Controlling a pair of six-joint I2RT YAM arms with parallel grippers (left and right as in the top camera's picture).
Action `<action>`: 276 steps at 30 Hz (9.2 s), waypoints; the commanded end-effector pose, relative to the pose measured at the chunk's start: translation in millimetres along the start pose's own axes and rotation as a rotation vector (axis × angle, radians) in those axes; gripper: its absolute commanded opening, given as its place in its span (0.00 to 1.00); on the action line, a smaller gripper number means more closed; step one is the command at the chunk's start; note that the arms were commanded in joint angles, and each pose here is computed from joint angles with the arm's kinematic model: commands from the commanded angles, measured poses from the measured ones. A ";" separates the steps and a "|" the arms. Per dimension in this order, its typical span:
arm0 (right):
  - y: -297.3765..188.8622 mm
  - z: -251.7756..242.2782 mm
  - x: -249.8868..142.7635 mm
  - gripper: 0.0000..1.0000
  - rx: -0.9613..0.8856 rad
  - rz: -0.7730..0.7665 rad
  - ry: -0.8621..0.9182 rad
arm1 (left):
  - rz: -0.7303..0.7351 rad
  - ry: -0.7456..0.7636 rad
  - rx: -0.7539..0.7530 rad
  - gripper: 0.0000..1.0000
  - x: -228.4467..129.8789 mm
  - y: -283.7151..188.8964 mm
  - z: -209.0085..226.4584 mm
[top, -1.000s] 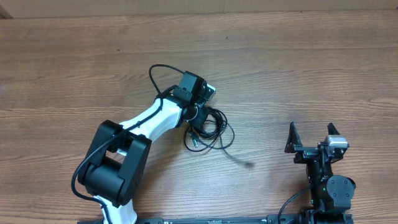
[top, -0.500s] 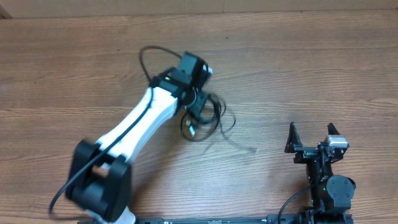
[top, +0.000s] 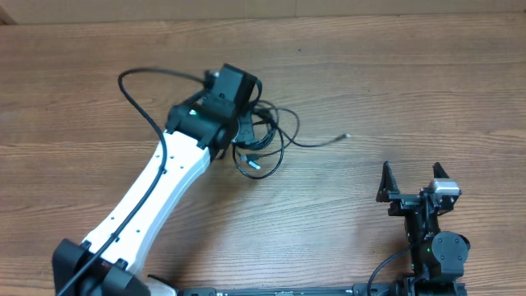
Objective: Untangle cables
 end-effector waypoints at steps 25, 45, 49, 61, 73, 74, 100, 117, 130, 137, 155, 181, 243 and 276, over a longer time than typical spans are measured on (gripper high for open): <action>0.1 -0.3 -1.5 1.00 0.000 -0.006 -0.002 | 0.240 -0.291 0.232 0.28 -68.0 86.1 23.8; 0.1 -0.3 -1.5 1.00 0.000 -0.006 -0.002 | 0.280 -0.700 0.293 0.23 -84.3 109.3 59.4; 0.1 -0.3 -1.5 1.00 0.000 -0.006 -0.002 | 0.281 -0.705 0.273 0.30 -83.0 114.3 55.4; 0.1 -0.3 -1.5 1.00 0.000 -0.006 -0.002 | 0.349 -0.670 0.340 0.04 -102.6 144.0 59.7; 0.1 -0.3 -1.5 1.00 0.000 -0.006 -0.002 | 0.220 -0.492 0.179 0.04 -41.6 67.7 45.3; 0.1 -0.3 -1.5 1.00 0.000 -0.006 -0.002 | 0.206 -0.479 0.156 0.04 -37.4 58.4 44.0; 0.1 -0.3 -1.5 1.00 0.000 -0.006 -0.002 | 0.139 -0.467 0.005 0.04 -29.4 -7.1 41.7; -31.9 89.5 -5.6 1.00 0.587 0.415 1.062 | 0.262 -0.492 -0.196 0.04 -35.7 -12.9 8.7; -54.3 111.3 -9.5 0.88 0.780 0.534 0.965 | 0.323 -0.526 -0.252 0.04 -40.8 -17.0 -1.0; -54.9 112.6 -12.6 0.78 0.756 0.590 1.051 | 0.308 -0.559 -0.319 0.04 -39.1 -21.9 -27.6; -36.8 106.8 -17.0 0.70 0.617 0.521 1.083 | 0.401 -0.499 -0.488 0.04 -58.8 -43.0 -80.6; -29.9 106.8 -35.8 0.21 0.515 0.645 1.212 | 0.400 -0.504 -0.524 0.05 -58.0 -46.9 -90.6; -22.1 91.9 -107.8 0.46 0.237 0.846 1.082 | -0.256 -0.006 0.066 0.04 20.9 -16.2 8.9; -28.2 107.4 -95.7 1.00 0.191 0.987 1.488 | 0.511 -0.618 -0.545 0.04 -60.6 -46.5 -96.1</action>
Point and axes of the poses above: each gripper's point midway between its finger pads, its own y axis out along the fingers, its own z axis along the line the jaws close on, x = y × z, the point moved 3 cm from there along -y, back along the fingers, and after that the axes turned 3 degrees about y, right-handed, at the moved point
